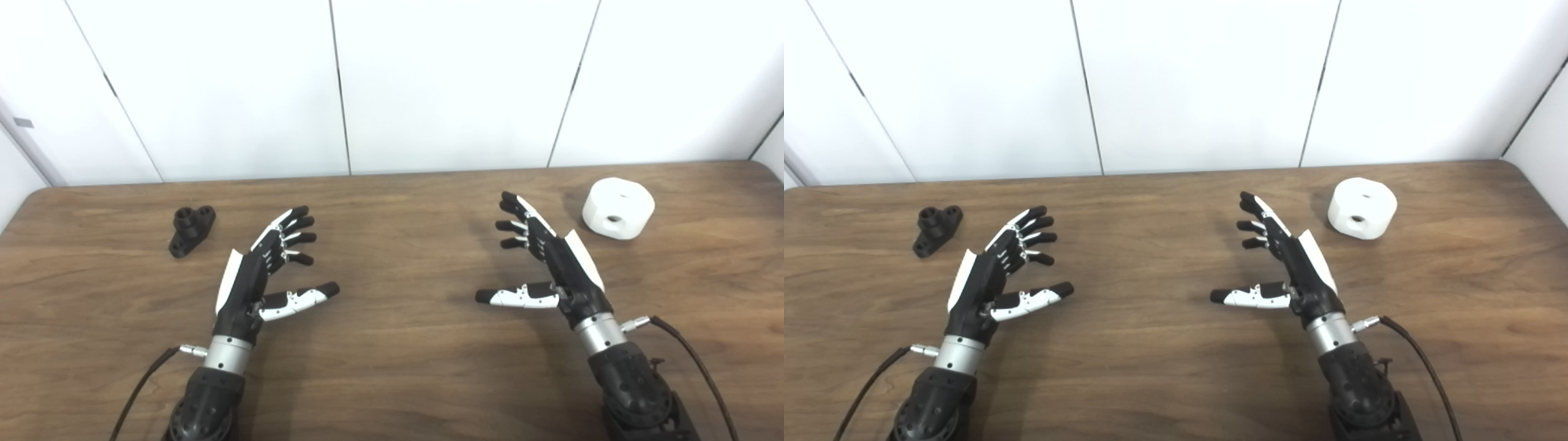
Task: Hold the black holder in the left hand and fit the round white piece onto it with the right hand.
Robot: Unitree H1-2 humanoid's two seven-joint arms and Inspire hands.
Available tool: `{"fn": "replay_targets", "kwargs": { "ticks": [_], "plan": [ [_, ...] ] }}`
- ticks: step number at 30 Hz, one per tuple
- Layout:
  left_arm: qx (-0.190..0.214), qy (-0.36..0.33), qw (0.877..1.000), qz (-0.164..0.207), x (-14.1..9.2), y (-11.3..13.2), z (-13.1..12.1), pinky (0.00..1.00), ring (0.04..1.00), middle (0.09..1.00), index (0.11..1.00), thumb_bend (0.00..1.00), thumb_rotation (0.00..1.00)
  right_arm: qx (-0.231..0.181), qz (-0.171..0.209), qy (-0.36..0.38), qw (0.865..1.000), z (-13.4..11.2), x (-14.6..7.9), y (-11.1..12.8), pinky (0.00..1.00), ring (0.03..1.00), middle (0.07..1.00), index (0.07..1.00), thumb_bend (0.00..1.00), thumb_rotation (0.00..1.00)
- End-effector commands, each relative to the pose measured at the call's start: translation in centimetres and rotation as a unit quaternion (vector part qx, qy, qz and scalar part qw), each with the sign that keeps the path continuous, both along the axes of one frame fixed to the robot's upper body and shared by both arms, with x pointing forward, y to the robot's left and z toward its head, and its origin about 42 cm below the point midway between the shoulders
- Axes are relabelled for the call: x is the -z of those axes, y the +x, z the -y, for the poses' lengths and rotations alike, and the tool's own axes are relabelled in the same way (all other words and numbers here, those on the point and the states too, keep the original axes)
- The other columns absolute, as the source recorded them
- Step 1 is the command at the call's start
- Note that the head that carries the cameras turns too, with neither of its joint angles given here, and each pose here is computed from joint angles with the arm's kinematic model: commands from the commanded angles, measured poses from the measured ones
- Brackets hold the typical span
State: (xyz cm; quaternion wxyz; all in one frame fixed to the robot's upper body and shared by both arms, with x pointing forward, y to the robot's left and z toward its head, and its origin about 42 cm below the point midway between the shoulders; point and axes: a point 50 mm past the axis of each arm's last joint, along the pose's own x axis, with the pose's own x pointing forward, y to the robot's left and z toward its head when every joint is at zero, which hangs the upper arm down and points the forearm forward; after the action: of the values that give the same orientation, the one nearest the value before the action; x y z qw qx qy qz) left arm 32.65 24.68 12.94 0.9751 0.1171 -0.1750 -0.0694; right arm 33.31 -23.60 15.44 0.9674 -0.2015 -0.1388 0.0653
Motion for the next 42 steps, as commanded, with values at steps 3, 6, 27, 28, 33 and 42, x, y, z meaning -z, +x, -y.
{"fn": "replay_targets", "kwargs": {
  "ticks": [3,6,27,28,33,42],
  "plan": [
    [-0.003,0.003,1.000,0.014,-0.1,0.1,0.0,0.58,0.756,0.831,0.869,0.82,0.09,-0.002,0.053,0.008,0.999,-0.5,-2.3,0.7,0.72,0.823,0.910,0.909,0.80,0.13],
    [0.000,0.000,1.000,0.014,0.0,0.0,0.0,0.58,0.756,0.831,0.868,0.81,0.08,-0.004,0.057,0.010,0.998,-0.5,-2.2,0.8,0.71,0.812,0.906,0.905,0.80,0.13],
    [-0.019,0.019,1.000,-0.016,1.3,-0.4,3.4,0.55,0.760,0.827,0.842,0.83,0.17,-0.002,0.029,0.041,0.999,1.0,-3.0,0.0,0.79,0.870,0.949,0.947,0.71,0.00],
    [-0.018,0.018,1.000,-0.016,1.3,-0.5,3.5,0.54,0.754,0.827,0.843,0.82,0.16,-0.003,0.028,0.042,0.999,0.9,-3.1,0.0,0.80,0.871,0.954,0.950,0.71,0.00],
    [-0.022,0.012,1.000,-0.012,1.2,-0.6,3.6,0.52,0.732,0.811,0.831,0.79,0.15,-0.011,0.028,0.042,0.999,0.8,-3.3,-0.1,0.79,0.876,0.960,0.956,0.69,0.00],
    [-0.045,0.006,0.999,0.002,0.3,-0.5,3.0,0.51,0.673,0.736,0.778,0.77,0.10,-0.007,0.026,0.035,0.999,1.1,-3.6,-0.5,0.77,0.872,0.957,0.948,0.68,0.00]
  ]
}}
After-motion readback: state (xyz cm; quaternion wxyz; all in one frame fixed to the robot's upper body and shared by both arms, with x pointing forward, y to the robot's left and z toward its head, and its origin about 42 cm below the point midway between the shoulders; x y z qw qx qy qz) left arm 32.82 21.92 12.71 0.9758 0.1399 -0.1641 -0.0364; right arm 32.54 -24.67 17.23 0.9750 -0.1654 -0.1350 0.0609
